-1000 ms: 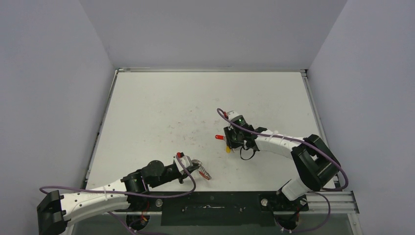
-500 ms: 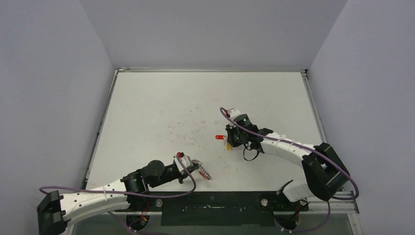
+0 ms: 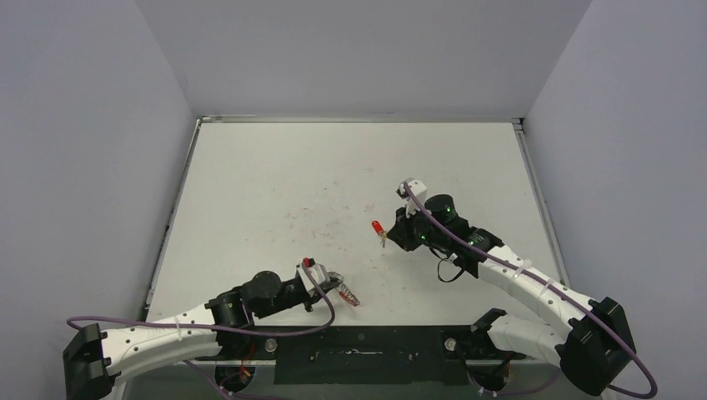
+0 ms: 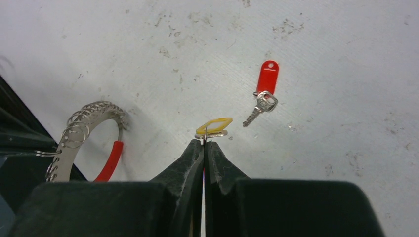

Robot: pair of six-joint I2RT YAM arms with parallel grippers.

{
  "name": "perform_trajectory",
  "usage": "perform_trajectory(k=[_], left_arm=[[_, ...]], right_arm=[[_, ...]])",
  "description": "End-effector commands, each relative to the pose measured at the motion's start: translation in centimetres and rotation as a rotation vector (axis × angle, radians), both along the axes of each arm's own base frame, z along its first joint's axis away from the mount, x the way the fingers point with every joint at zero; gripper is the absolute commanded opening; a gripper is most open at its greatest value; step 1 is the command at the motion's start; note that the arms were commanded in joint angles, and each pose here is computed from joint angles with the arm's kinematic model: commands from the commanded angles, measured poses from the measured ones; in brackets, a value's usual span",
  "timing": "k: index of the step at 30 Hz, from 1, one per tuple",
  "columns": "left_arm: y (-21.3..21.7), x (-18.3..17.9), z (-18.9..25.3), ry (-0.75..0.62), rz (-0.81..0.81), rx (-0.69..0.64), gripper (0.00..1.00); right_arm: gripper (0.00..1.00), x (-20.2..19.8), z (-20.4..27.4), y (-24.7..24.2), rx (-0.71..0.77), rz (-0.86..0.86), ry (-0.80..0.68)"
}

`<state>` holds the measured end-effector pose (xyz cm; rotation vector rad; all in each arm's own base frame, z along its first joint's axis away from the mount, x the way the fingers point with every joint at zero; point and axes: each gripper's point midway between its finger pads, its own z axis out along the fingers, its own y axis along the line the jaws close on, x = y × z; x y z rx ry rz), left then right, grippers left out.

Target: Put the keys on the keyring

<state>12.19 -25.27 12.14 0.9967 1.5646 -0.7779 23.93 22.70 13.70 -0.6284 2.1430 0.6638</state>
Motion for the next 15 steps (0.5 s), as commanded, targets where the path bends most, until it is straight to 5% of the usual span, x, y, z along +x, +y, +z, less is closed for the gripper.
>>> perform_trajectory(k=[1,15], left_arm=[[-1.1,0.1,3.4,-0.036,-0.021,-0.071,0.0],[-2.5,0.2,4.1,-0.116,-0.08,-0.081,0.0]], right_arm=[[0.0,-2.2,1.5,1.1,0.059,0.132,0.011],[0.0,-8.0,2.6,6.0,0.052,0.518,-0.045]])
